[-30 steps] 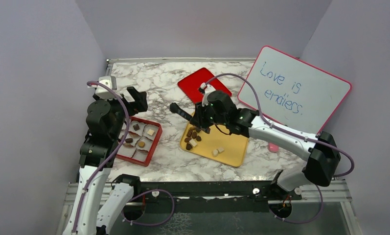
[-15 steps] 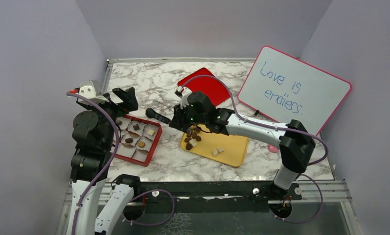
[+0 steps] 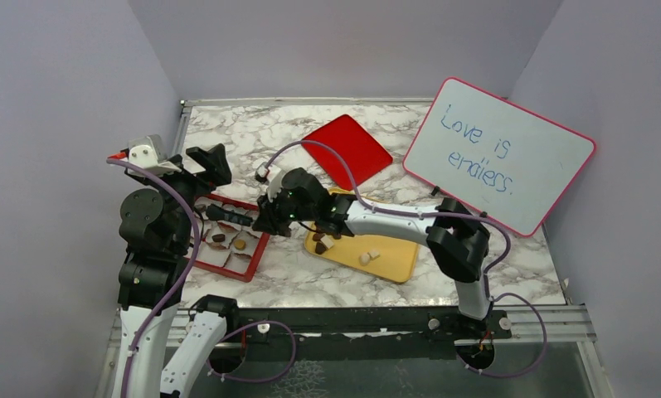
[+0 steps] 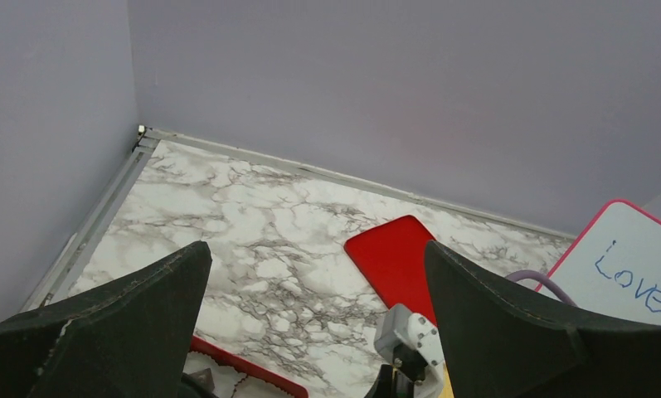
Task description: Pack the chocolate
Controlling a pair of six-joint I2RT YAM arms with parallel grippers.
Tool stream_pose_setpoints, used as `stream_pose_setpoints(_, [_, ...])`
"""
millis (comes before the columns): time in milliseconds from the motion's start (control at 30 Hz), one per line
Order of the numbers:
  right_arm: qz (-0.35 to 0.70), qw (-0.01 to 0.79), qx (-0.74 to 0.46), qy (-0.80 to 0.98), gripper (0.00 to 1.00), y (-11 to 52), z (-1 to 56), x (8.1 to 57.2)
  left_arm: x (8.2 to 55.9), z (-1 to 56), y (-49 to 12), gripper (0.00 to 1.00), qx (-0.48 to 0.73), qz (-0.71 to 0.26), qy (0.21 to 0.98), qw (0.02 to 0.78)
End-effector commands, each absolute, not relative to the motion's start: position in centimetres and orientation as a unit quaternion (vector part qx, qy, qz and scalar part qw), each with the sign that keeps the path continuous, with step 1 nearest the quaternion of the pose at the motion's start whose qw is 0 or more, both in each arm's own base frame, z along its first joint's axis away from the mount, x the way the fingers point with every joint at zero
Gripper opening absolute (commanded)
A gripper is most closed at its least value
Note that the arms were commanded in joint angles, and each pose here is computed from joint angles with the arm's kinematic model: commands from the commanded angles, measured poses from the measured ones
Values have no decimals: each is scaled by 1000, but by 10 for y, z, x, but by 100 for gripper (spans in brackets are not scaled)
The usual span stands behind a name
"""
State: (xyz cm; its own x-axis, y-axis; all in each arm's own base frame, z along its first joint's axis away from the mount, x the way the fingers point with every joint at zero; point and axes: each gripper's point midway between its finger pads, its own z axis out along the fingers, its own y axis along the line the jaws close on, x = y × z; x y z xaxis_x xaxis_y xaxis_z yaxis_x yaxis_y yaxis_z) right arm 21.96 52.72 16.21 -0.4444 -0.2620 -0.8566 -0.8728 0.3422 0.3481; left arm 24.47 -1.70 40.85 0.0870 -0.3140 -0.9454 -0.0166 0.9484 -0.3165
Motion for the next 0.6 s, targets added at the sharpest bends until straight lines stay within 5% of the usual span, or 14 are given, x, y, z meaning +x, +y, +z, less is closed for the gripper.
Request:
stream_pose_setpoints(0, [454, 389, -427, 678, 20, 562, 178, 209, 242, 426, -12, 99, -129, -96, 647, 745])
stream_pose_setpoints(567, [389, 414, -478, 670, 21, 616, 117, 219, 242, 424, -12, 99, -127, -93, 649, 744])
